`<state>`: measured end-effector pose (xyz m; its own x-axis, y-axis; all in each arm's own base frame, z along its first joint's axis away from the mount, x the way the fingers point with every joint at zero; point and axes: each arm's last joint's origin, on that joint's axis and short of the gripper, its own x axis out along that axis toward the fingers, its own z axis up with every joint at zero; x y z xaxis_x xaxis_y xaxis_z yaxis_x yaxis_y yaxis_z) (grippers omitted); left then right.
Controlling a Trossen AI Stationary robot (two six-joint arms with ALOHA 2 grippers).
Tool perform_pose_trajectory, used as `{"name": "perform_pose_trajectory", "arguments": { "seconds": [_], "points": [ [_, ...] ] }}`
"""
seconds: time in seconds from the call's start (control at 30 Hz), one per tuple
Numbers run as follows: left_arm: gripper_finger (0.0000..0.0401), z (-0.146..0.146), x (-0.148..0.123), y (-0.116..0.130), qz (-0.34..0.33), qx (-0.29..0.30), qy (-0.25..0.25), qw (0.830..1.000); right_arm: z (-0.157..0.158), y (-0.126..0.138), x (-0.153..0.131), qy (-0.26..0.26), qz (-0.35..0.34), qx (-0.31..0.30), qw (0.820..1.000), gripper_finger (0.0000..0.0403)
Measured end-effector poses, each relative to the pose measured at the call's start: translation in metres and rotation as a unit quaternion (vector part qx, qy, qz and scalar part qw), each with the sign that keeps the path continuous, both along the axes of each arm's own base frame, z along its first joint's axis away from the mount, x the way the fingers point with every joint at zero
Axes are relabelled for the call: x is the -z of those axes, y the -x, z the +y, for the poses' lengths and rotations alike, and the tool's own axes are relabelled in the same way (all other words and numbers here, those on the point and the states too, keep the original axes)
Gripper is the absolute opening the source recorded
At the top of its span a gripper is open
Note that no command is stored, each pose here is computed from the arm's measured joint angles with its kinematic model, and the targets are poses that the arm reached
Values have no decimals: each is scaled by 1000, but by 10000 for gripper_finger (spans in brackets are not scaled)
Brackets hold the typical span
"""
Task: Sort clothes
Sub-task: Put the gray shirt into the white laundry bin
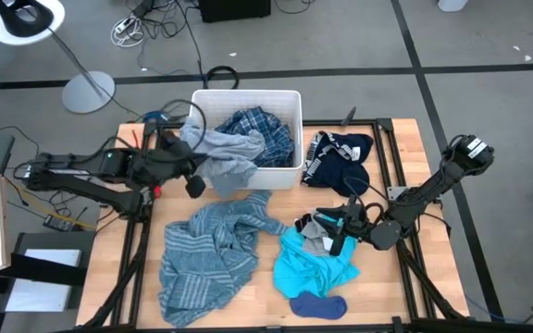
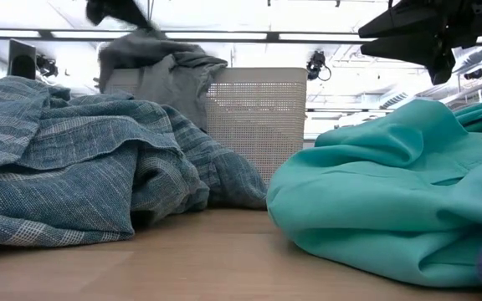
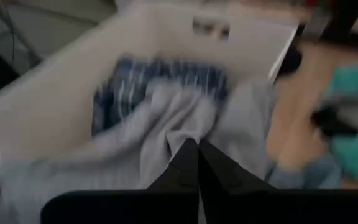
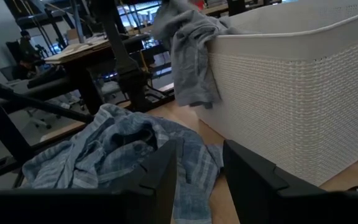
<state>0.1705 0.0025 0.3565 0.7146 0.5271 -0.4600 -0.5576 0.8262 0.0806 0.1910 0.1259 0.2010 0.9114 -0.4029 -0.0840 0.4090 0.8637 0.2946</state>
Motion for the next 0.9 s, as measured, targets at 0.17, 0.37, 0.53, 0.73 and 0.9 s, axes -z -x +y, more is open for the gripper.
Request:
{"name": "perform_pose_trajectory", "arguments": {
  "seconds": [0.17, 0.37, 0.53, 0.73, 0.9],
  "points": [
    [1, 11, -25, -12, -79, 11, -55, 995, -1, 0, 0, 1, 1, 1, 1000, 132],
    [1, 40, -41, -35, -154, 6, -114, 981, -1, -1, 0, 2, 1, 3, 1000, 132],
    [0, 75, -46, -53, -217, -31, -150, 964, -2, -1, 0, 2, 2, 6, 1000, 132],
    [0, 116, -66, -75, -346, 27, -119, 930, -3, -2, 0, 10, 6, 6, 1000, 132],
    [0, 144, -87, -102, -375, 75, -84, 920, -3, -2, 1, 15, 9, 6, 1000, 132]
  ]
}}
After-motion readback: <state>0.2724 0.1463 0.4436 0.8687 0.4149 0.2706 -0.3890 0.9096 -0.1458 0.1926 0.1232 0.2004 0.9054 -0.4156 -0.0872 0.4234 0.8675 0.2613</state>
